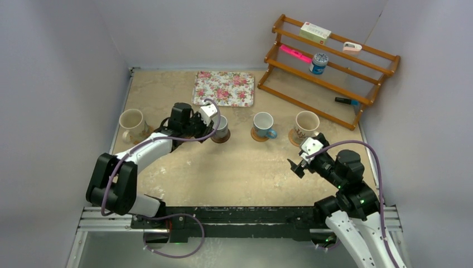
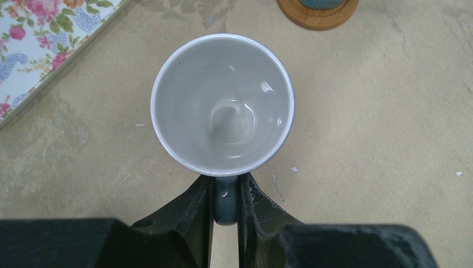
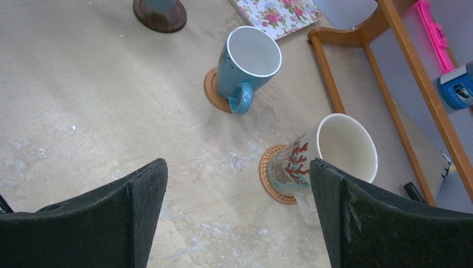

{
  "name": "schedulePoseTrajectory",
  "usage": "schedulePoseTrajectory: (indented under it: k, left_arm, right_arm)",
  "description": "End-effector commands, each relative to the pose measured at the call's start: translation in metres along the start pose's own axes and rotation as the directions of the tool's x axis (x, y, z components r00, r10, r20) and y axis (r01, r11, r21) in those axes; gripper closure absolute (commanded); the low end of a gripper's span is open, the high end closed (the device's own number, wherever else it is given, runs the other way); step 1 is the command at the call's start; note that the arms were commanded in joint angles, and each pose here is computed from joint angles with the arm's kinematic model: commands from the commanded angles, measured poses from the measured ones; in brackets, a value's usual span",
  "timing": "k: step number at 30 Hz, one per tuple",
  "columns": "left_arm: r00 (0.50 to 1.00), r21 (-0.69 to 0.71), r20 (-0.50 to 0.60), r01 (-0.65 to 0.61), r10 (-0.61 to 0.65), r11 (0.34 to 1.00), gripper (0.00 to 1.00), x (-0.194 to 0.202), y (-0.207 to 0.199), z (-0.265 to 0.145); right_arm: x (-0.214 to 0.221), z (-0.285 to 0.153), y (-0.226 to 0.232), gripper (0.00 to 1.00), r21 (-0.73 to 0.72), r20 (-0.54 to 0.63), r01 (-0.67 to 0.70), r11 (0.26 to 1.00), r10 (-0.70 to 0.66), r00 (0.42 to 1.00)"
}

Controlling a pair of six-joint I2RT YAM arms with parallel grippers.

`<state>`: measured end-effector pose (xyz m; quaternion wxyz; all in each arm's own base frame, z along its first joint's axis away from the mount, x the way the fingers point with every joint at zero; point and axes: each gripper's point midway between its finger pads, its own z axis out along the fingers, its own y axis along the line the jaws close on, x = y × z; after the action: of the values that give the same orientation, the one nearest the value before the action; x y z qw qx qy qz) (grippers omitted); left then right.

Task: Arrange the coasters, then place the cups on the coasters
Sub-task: Place the cup on the coaster.

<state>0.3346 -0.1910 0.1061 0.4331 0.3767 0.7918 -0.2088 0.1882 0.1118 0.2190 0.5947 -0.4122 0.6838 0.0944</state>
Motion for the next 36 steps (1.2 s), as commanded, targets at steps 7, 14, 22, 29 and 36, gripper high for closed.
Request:
schedulePoseTrajectory:
  k: [7, 14, 22, 29, 36]
  left_arm:
    - [0.999, 0.000, 0.015, -0.037, 0.037, 0.999, 1.00, -0.005, 0.003, 0.020]
    - [0.999, -0.012, -0.007, -0.043, 0.043, 0.999, 1.00, 0.001, 0.006, 0.029]
    - [0.999, 0.084, -0.018, -0.027, 0.029, 0.996, 1.00, 0.006, -0.011, 0.040]
    - [1.000, 0.060, 0.001, -0.023, 0.023, 0.998, 1.00, -0.004, -0.007, 0.037]
    - [0.997, -0.091, 0.040, -0.059, 0.063, 0.994, 1.00, -0.025, 0.024, 0.009]
  right_arm:
    - [-0.002, 0.000, 0.002, 0.01, -0.011, 0.019, 0.016, 1.000, -0.016, 1.000]
    - [-0.003, 0.000, 0.003, 0.01, -0.016, 0.021, 0.019, 1.000, -0.019, 1.000]
    - [-0.002, 0.000, 0.004, 0.01, -0.019, 0.020, 0.021, 1.000, -0.021, 1.000]
    - [-0.002, 0.000, 0.004, 0.01, -0.020, 0.018, 0.021, 1.000, -0.021, 1.000]
    - [-0.002, -0.001, 0.004, 0.01, -0.022, 0.019, 0.024, 0.999, -0.024, 1.000]
